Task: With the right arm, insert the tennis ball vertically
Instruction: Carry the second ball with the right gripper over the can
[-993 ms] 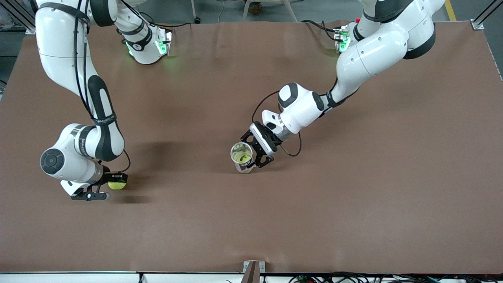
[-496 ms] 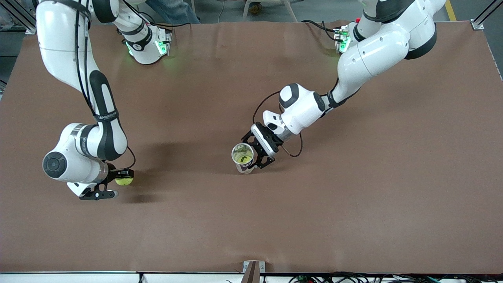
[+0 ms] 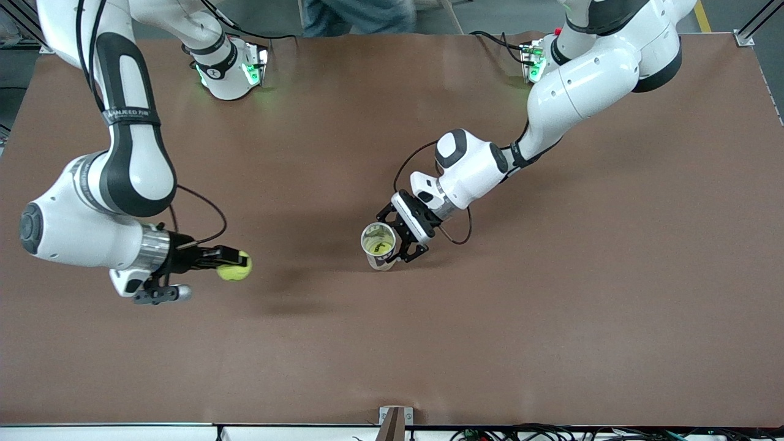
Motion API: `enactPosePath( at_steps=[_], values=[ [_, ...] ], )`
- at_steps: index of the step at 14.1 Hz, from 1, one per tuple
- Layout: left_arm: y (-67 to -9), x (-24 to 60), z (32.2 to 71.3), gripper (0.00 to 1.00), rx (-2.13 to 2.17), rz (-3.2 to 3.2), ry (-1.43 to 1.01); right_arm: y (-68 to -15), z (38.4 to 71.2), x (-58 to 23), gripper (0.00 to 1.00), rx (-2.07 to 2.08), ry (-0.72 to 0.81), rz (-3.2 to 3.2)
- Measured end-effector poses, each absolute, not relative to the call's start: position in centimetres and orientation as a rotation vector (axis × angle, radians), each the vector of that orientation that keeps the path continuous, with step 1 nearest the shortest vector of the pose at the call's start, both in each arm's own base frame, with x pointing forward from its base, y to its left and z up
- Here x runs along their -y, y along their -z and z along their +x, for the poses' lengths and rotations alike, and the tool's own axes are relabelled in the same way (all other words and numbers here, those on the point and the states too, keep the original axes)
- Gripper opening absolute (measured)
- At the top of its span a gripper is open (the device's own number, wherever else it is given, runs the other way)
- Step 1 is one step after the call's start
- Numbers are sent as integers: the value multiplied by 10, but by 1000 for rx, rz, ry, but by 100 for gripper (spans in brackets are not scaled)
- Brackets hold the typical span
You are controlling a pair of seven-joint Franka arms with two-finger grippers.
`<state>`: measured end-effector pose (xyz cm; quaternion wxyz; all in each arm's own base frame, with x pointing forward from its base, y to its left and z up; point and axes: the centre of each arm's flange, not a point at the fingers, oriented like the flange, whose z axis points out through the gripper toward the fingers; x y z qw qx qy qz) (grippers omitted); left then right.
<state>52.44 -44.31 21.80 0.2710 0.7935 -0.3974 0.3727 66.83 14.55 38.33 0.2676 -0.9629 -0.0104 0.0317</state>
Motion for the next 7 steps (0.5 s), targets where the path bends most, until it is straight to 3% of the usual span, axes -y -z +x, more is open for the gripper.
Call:
enactPosePath(
  at_steps=[7],
  values=[
    [-216,443,522,77,1074,2139,-996,-415,639,-294,66,-73,-117,-2482]
  ],
)
